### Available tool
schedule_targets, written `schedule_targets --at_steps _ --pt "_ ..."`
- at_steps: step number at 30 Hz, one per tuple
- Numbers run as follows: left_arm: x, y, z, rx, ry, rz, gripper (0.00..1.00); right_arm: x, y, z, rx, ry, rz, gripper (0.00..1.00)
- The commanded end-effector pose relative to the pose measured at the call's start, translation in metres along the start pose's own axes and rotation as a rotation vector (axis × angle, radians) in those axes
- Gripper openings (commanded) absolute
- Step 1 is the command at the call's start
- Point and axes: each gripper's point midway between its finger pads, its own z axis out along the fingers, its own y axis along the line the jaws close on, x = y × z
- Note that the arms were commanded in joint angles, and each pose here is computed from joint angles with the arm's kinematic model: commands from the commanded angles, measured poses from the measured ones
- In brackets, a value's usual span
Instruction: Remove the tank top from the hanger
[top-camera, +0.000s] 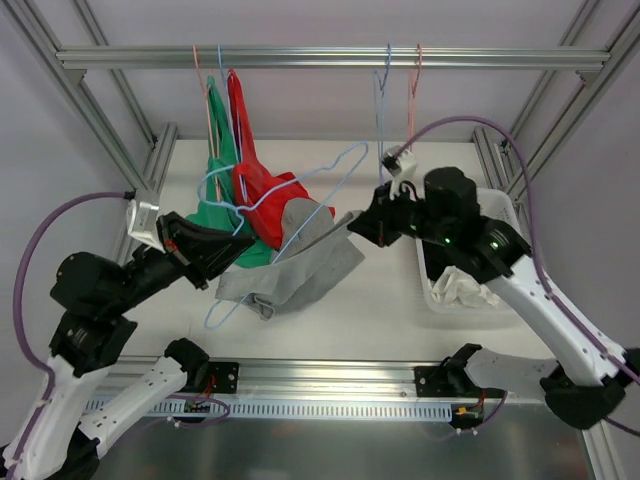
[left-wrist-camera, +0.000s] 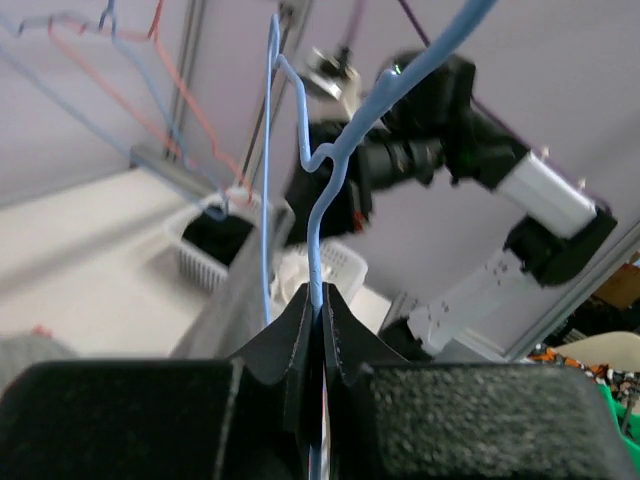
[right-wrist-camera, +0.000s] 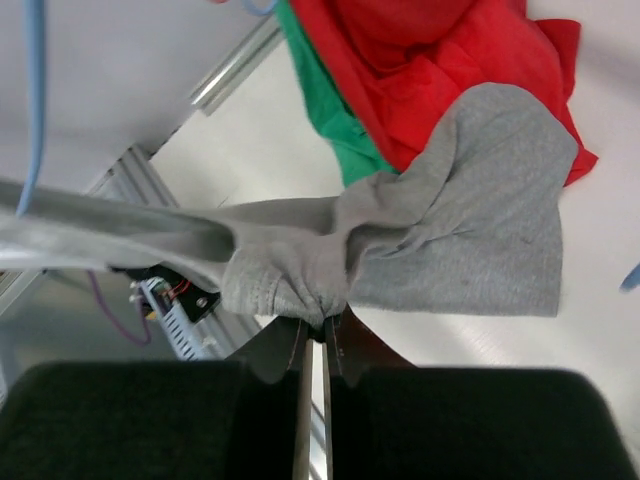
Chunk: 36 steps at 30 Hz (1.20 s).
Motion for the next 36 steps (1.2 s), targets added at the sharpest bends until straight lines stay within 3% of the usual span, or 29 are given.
schedule_targets --at_steps 1,5,8,11,14,18,24,25,28,34,35,36 --pt "-0.076 -0.047 0.03 0.3 -0.325 0.075 0.0 0.003 0.032 -0.052 -0.141 -0.091 -0.05 0.0" --pt "-0.103 -0.048 0.051 0.341 -0.51 0.124 0.0 0.013 0.056 -0.11 -0.223 -0.135 -0.086 0.0" --pt "-0.11 -0.038 0.087 0.323 -0.538 0.15 0.0 0.014 0.06 -0.146 -0.198 -0.158 -0.128 0.0" --pt "-0.119 -0.018 0.103 0.231 -0.596 0.163 0.0 0.017 0.05 -0.154 -0.133 -0.137 -0.132 0.0" --pt "-0.115 0.002 0.107 0.16 -0.643 0.193 0.0 0.022 0.055 -0.142 -0.172 -0.091 -0.117 0.0" --pt "-0.084 0.02 0.113 0.127 -0.598 0.268 0.0 0.038 0.044 -0.101 -0.161 0.0 -0.077 0.0" --pt "-0.062 0.024 0.102 0.186 -0.702 0.304 0.0 0.101 0.012 -0.013 -0.019 0.256 -0.052 0.0" --pt "-0.06 0.025 0.101 0.187 -0.707 0.304 0.0 0.115 -0.008 -0.005 0.078 0.283 -0.057 0.0" --pt "-0.055 0.03 0.102 0.154 -0.668 0.317 0.0 0.128 -0.048 -0.011 0.286 0.244 -0.014 0.0" --pt "-0.043 0.061 0.087 -0.037 -0.639 0.323 0.0 0.136 -0.042 -0.019 0.251 0.246 0.002 0.0" --pt "-0.026 0.077 0.091 -0.105 -0.549 0.27 0.0 0.14 -0.037 -0.016 0.22 0.257 0.006 0.0" --pt "-0.021 0.089 0.089 -0.172 -0.514 0.228 0.0 0.136 -0.03 -0.009 0.178 0.235 0.012 0.07"
